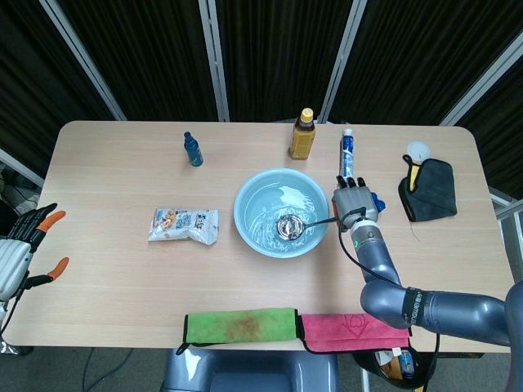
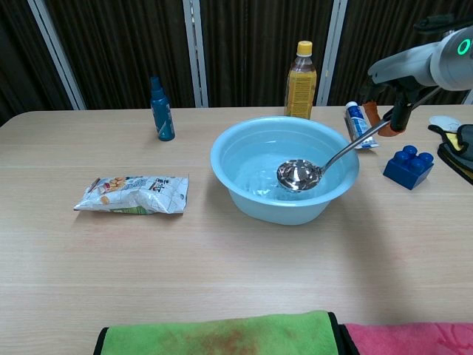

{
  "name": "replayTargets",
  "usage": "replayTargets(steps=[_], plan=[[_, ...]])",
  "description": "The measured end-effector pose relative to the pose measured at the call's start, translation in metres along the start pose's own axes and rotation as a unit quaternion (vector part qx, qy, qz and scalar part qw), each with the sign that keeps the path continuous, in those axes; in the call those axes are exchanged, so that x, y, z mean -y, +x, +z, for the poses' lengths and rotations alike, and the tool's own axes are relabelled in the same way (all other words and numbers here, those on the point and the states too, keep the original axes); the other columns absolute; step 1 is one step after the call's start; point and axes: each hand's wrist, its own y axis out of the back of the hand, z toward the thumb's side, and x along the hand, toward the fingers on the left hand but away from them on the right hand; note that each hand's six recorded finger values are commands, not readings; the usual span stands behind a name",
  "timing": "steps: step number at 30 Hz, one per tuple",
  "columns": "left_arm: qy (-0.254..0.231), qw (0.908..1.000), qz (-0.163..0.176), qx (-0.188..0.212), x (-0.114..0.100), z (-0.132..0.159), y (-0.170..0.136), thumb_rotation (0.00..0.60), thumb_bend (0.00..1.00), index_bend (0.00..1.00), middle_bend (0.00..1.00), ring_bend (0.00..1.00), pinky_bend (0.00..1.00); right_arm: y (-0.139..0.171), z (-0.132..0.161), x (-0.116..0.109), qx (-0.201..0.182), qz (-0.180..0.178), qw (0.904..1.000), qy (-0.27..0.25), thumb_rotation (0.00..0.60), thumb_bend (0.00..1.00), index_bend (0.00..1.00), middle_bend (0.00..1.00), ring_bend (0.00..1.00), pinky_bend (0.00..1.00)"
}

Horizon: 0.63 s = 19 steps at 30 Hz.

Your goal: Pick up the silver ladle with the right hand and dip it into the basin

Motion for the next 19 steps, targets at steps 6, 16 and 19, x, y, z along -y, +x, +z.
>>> replayTargets(steps=[6,16,19], plan=[[-0.001,1.0,-0.001,0.005,0.0,0.002,-0.002,0.6,0.36,0.09,0.0,0.0,0.0,0.014,-0.001,-0.014,0.002,-0.009,1.0,-0.001,0.6,0.64,0.65,0.01,0.0,0.0],[-0.002,0.9999,0.0,0.01,0.0,0.005,-0.004,0.6,0.36,0.09,0.0,0.0,0.0,0.029,-0.002,-0.026,0.009,-0.016,0.9998,0.002,0.6,0.64,0.65,0.01,0.0,0.0],[-0.002,0.9999,0.0,0.01,0.0,0.005,-0.004,0.6,0.36,0.09,0.0,0.0,0.0,0.029,-0.002,-0.026,0.009,-0.016,0.9998,0.003,0.6,0.64,0.65,0.01,0.0,0.0]])
